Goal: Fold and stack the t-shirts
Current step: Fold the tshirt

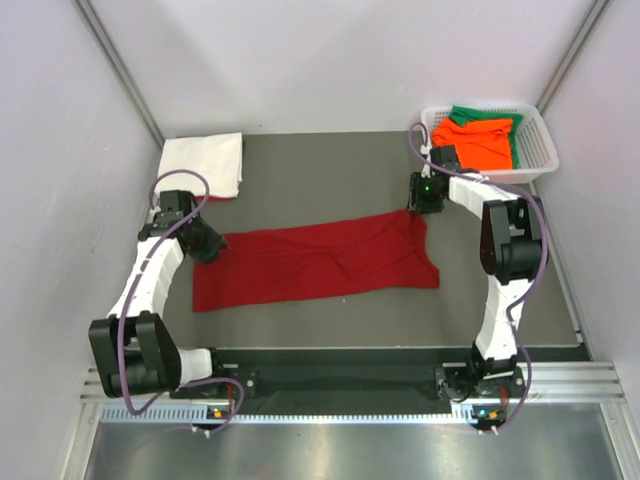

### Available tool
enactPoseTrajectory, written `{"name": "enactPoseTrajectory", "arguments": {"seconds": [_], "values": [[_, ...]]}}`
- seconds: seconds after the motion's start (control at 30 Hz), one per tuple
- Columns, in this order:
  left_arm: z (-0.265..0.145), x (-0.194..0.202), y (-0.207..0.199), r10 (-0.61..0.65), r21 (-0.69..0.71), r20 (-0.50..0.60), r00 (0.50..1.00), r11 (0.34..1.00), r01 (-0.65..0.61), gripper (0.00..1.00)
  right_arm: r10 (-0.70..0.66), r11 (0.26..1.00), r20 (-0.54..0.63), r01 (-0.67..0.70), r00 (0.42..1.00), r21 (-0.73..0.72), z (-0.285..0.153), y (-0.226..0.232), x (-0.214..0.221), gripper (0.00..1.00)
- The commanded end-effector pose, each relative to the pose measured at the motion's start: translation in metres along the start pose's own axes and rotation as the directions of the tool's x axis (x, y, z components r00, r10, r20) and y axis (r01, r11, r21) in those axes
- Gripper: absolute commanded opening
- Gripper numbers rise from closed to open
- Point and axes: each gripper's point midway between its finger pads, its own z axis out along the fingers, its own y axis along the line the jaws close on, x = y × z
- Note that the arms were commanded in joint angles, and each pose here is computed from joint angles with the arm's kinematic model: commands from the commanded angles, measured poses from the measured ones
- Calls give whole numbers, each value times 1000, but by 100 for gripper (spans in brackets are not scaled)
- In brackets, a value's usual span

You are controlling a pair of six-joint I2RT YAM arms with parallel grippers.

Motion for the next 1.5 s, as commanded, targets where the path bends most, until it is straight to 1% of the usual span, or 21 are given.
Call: {"name": "enactPoseTrajectory", "arguments": {"seconds": [0.0, 0.13, 0.17, 0.23, 0.27, 0.37, 0.5, 0.53, 0.57, 0.6, 0.73, 0.8, 0.83, 1.03, 1.1, 1.13, 1.23, 1.27, 1.3, 1.33, 1.47], "values": [[-5, -24, -40, 24, 114, 69, 997, 993, -32, 34, -74, 997, -7, 74, 997, -6, 0, 14, -6, 42], [-5, -34, -55, 65, 150, 76, 995, 986, -76, 34, -81, 997, -14, 81, 997, -13, 3, 24, -4, 24], [-5, -35, -60, 79, 168, 74, 994, 982, -91, 34, -78, 997, -10, 78, 997, -7, 4, 25, -6, 13], [-7, -40, -68, 121, 190, 77, 990, 973, -134, 33, -70, 995, 26, 68, 997, 73, 5, 16, -21, 6], [-9, -44, -74, 134, 217, 96, 986, 964, -152, 32, -52, 994, 32, 48, 998, 103, 7, 12, -26, 0], [-15, -53, -83, 164, 252, 156, 974, 947, -200, 31, -29, 987, 150, 4, 988, 160, 10, 11, -67, 0], [2, -56, -83, 192, 230, 124, 974, 949, -216, 31, -20, 978, 304, -45, 953, 206, 17, 21, -130, 0], [4, -57, -85, 195, 235, 122, 973, 947, -219, 31, -12, 977, 324, -58, 946, 207, 21, 23, -140, 0], [5, -59, -87, 197, 238, 125, 972, 945, -222, 31, -11, 975, 311, -59, 950, 216, 42, 21, -139, 0], [9, -59, -88, 202, 238, 118, 972, 945, -225, 30, -10, 977, 383, -73, 924, 202, 32, 30, -171, 0], [11, -67, -98, 203, 260, 127, 971, 938, -230, 30, 19, 989, 508, -90, 861, 116, 48, 47, -219, 1], [10, -69, -100, 203, 263, 132, 970, 937, -231, 29, 39, 993, 547, -91, 836, 69, 55, 52, -229, 2], [10, -68, -99, 201, 260, 132, 971, 938, -229, 29, 59, 995, 599, -95, 798, 29, 51, 59, -243, 2], [12, -55, -83, 198, 231, 113, 974, 948, -220, 29, 187, 982, 710, -124, 678, -140, 48, 82, -280, 1], [13, -49, -73, 205, 203, 98, 974, 954, -221, 29, 229, 973, 742, -122, 630, -197, 44, 90, -292, 4], [13, -48, -71, 206, 196, 94, 974, 955, -221, 29, 269, 963, 744, -141, 611, -232, 42, 91, -296, 17], [7, -47, -67, 216, 180, 104, 971, 956, -232, 29, 321, 946, 721, -166, 613, -280, 36, 99, -296, 36], [5, -47, -67, 219, 180, 111, 969, 955, -237, 29, 323, 944, 718, -152, 616, -294, 21, 108, -300, 38], [0, -48, -66, 222, 177, 121, 967, 954, -241, 29, 305, 949, 681, -156, 666, -272, 22, 112, -289, 42], [-2, -49, -66, 225, 177, 131, 966, 953, -246, 29, 293, 952, 669, -147, 683, -268, 14, 123, -285, 50], [-12, -50, -64, 229, 171, 154, 961, 952, -254, 29, 257, 955, 548, -123, 796, -270, -33, 161, -244, 63]]}}
